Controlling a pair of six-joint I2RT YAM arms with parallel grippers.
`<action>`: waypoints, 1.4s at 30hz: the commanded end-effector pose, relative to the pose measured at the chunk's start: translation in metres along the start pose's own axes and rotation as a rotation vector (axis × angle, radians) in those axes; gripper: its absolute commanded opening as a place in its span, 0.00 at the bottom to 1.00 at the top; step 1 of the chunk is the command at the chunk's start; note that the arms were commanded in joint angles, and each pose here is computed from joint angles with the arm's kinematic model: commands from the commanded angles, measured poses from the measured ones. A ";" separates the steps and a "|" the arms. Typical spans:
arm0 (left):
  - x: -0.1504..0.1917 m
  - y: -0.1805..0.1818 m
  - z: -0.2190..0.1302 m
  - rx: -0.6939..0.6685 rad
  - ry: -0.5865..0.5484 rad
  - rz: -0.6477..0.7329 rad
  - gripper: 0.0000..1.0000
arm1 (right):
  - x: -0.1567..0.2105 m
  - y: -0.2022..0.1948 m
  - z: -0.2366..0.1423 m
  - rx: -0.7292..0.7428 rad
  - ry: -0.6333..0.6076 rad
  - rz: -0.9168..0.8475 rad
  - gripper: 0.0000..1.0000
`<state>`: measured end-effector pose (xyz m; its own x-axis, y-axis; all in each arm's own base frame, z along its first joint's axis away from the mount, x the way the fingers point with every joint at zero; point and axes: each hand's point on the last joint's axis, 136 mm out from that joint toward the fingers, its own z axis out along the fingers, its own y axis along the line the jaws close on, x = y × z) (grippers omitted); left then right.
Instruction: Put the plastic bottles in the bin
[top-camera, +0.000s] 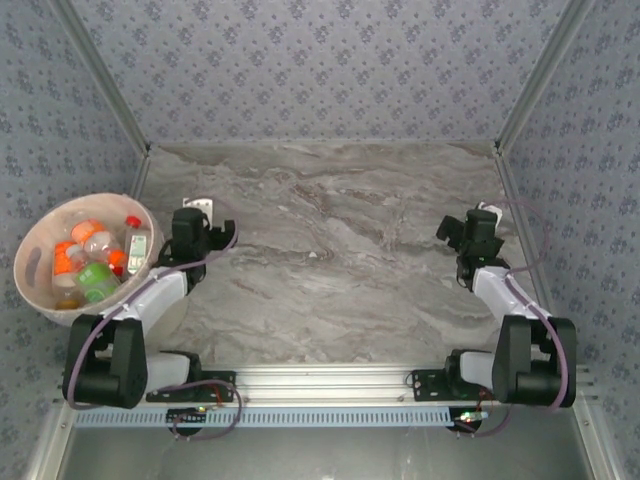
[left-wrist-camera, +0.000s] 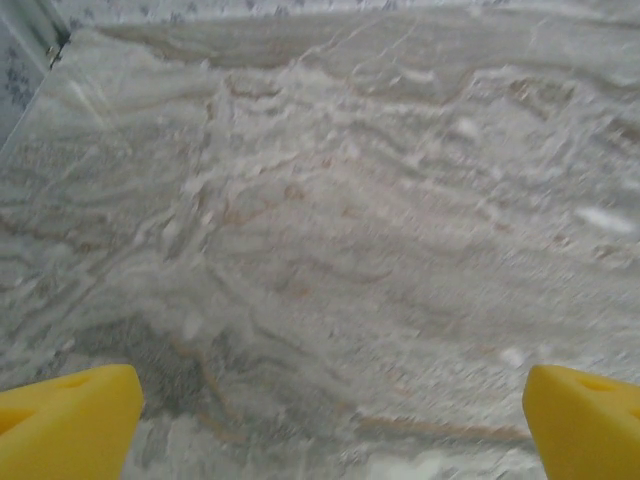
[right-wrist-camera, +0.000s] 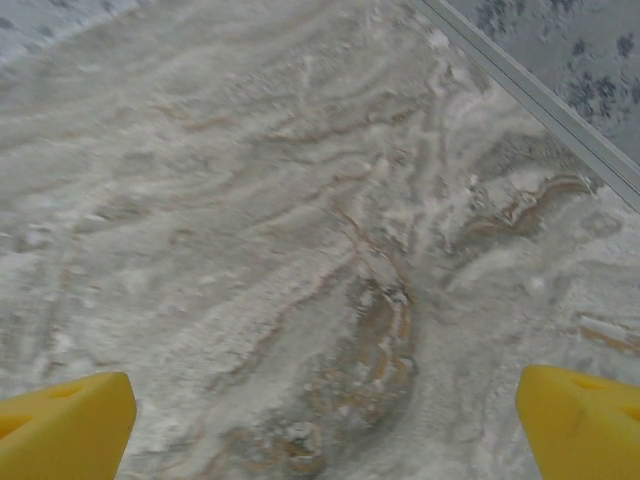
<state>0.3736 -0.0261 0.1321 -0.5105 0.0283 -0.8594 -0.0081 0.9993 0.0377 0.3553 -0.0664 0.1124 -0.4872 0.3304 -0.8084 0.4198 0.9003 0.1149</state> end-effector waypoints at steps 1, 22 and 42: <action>-0.006 0.014 0.007 0.004 -0.065 -0.020 0.98 | -0.007 -0.004 0.009 -0.009 -0.060 -0.030 1.00; 0.027 0.056 0.039 -0.170 -0.161 -0.092 0.98 | 0.002 0.033 0.012 -0.218 -0.251 -0.187 1.00; 0.027 0.058 0.038 -0.179 -0.163 -0.100 0.98 | 0.019 0.049 0.030 -0.221 -0.237 -0.262 1.00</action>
<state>0.3904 0.0321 0.0841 -0.3888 -0.0424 -0.9204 -0.1967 0.9797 0.0379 0.3915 -0.0223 0.0862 -0.3502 0.0452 -0.9356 0.1053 0.9944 0.0087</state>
